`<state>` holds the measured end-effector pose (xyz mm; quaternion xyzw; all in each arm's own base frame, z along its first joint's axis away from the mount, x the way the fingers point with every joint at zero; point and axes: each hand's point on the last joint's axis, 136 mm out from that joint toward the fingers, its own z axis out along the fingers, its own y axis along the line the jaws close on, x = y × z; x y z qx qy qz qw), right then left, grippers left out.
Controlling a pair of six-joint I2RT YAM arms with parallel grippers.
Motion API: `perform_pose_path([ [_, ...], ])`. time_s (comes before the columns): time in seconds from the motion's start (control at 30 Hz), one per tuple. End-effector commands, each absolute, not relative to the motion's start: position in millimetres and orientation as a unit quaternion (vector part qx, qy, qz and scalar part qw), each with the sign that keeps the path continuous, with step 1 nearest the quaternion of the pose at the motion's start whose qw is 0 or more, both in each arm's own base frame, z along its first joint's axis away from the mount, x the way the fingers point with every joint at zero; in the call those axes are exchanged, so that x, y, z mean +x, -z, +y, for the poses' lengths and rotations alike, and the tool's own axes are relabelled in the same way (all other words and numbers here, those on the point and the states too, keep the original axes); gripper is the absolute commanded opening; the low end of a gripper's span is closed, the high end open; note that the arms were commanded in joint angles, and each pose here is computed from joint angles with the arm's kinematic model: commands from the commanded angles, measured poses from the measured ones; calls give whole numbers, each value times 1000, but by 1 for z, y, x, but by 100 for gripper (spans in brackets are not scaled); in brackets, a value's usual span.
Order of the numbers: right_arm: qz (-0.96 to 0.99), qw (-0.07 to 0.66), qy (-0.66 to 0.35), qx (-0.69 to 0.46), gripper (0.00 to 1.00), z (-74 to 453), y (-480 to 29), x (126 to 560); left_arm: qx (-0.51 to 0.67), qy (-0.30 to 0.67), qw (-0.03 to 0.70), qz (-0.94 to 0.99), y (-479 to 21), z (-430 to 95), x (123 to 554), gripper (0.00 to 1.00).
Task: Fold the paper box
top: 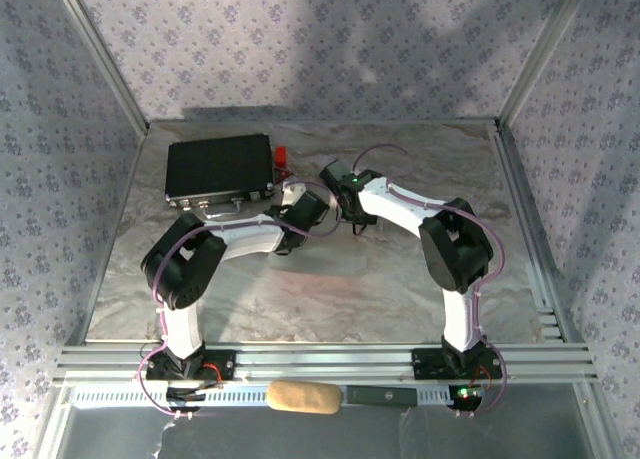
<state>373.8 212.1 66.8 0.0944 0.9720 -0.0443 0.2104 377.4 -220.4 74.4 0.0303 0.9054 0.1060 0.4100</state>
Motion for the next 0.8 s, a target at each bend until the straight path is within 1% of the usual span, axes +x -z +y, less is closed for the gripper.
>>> perform_pose_path([
  [0.0, 977, 174, 51, 110, 0, 206, -48, 354, 14, -89, 433, 897, -134, -226, 375, 55],
  [0.1, 976, 176, 40, 120, 0, 207, -53, 353, 4, -24, 437, 899, -166, -239, 371, 59],
  [0.23, 975, 174, 25, 135, 0, 207, -56, 351, -27, 25, 437, 899, -196, -241, 359, 59],
  [0.37, 973, 171, -4, 155, 0, 208, -60, 349, -52, 61, 442, 894, -220, -231, 337, 54],
  [0.43, 971, 165, -26, 172, 0, 209, -62, 348, -59, 77, 441, 892, -231, -226, 320, 50],
  [0.53, 965, 159, -51, 202, 0, 208, -63, 346, -64, 96, 430, 895, -234, -226, 289, 47],
  [0.63, 958, 163, -60, 228, 0, 203, -68, 342, -116, 69, 410, 902, -228, -201, 259, 41],
  [0.7, 953, 168, -62, 246, 0, 199, -72, 341, -149, 66, 397, 903, -219, -192, 242, 41],
  [0.77, 949, 170, -59, 258, 0, 194, -75, 338, -175, 70, 386, 903, -209, -189, 226, 44],
])
